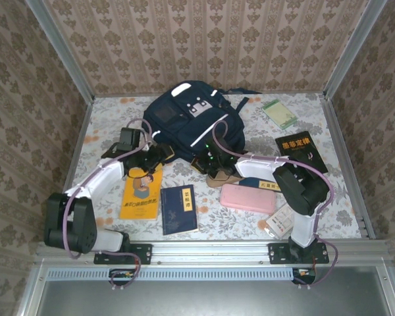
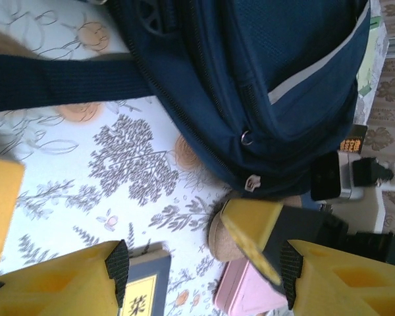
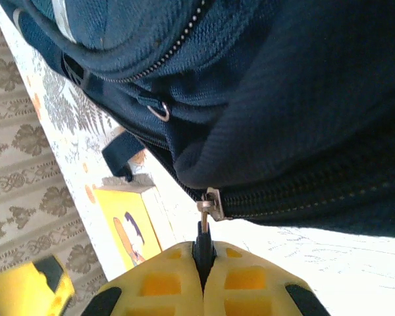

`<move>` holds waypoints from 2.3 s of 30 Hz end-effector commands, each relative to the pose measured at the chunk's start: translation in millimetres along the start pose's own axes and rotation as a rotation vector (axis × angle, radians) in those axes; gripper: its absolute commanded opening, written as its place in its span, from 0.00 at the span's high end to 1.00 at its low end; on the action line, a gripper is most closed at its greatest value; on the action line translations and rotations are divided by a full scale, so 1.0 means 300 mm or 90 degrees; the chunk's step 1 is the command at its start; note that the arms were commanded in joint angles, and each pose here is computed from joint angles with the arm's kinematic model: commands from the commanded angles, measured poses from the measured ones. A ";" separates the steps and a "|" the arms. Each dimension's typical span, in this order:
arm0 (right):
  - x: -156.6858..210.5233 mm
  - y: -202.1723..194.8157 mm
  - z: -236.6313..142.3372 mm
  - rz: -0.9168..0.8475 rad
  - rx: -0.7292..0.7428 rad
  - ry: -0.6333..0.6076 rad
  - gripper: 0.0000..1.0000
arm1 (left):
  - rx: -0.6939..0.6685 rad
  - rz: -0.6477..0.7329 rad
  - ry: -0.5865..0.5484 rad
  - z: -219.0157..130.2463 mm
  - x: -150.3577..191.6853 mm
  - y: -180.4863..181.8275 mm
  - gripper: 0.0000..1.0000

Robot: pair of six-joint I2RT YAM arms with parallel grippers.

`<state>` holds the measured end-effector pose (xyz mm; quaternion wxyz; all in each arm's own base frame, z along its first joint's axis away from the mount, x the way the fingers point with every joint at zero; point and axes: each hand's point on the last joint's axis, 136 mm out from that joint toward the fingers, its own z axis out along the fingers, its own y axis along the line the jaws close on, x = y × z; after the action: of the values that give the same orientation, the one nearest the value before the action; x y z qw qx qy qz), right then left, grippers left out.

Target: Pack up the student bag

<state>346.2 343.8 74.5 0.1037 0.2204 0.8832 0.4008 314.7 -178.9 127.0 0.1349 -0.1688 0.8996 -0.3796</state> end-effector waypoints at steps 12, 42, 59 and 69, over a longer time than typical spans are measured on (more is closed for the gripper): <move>0.050 0.175 -0.071 -0.071 -0.148 0.060 1.00 | -0.041 -0.097 0.005 0.238 -0.066 0.039 0.38; 0.045 0.161 -0.031 -0.053 -0.168 0.077 1.00 | 0.095 -0.130 -0.062 0.246 -0.121 -0.047 0.43; 0.053 -0.009 -0.127 -0.250 0.086 0.094 1.00 | 0.017 -0.150 -0.069 0.322 -0.148 0.042 0.87; 0.049 -0.041 -0.198 -0.319 0.144 0.113 1.00 | -0.021 -0.131 -0.076 0.302 -0.146 0.079 0.93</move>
<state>326.0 324.3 87.2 0.1113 -0.0072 0.9448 0.3080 368.9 -228.5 55.4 0.0999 -0.2732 0.8646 -0.4097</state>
